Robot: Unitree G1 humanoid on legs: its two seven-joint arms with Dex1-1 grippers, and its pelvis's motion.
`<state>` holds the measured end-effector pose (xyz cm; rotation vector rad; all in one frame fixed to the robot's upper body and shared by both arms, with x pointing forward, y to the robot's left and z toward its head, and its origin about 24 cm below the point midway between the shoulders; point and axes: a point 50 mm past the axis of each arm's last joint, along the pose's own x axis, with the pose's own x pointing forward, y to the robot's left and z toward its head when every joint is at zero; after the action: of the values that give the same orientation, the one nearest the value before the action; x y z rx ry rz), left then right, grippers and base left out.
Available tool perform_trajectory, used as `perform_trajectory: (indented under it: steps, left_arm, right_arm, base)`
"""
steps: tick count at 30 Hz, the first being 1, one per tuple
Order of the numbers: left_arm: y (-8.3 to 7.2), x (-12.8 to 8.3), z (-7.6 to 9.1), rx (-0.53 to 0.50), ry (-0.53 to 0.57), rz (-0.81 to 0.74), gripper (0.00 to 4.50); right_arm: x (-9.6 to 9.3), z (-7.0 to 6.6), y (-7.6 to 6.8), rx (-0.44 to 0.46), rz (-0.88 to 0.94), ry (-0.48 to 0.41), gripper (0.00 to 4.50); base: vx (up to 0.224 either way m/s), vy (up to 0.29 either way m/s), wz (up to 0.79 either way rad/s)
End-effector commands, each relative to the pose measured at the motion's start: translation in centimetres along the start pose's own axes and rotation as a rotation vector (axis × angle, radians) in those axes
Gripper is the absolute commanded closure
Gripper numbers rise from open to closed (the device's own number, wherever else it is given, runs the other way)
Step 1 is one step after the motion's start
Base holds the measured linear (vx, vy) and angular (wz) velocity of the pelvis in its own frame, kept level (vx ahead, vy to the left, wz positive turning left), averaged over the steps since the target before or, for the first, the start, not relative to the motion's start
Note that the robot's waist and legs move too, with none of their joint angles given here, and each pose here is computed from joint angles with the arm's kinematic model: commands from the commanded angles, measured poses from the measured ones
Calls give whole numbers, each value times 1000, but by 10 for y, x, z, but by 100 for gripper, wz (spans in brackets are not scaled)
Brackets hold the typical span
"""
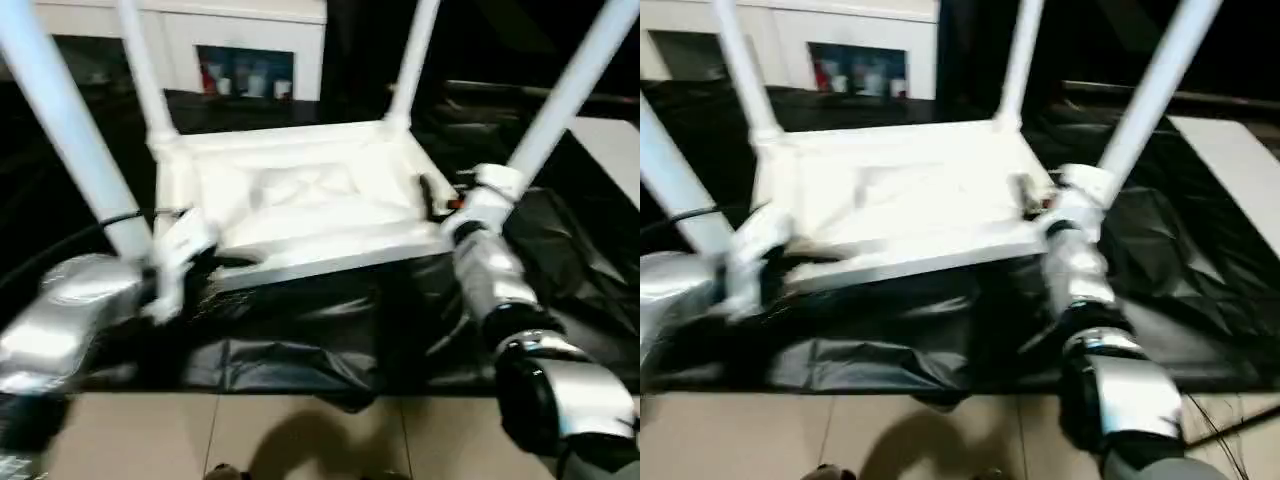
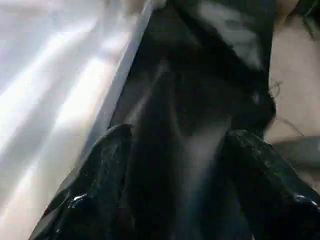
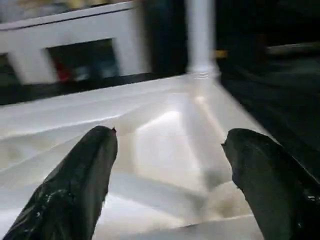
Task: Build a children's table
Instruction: Rotate leg to tighten
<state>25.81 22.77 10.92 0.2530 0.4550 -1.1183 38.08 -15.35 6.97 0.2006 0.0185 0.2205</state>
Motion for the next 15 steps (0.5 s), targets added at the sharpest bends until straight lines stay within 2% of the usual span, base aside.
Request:
perform_trajectory:
  steps: [1,6,8,11,15]
  left_arm:
    - [-1,-13,0,-15,18,10,118]
    - [-8,-56,-26,-138,181,78,118]
    - [-8,-60,-28,-153,188,84,118]
    - [-7,-91,-36,-206,222,159,118]
    - [-4,-109,-35,-215,202,222,118]
  right_arm:
    - [-2,-2,4,-33,52,2,71]
    - [-16,-23,8,-36,122,34,71]
    - [-18,-25,8,-35,127,38,71]
    - [-35,-41,0,-45,124,69,71]
    - [-44,-48,-5,-63,126,88,71]
  base:
    - [0,0,0]
    - [0,0,0]
    - [0,0,0]
    - [0,0,0]
    - [0,0,0]
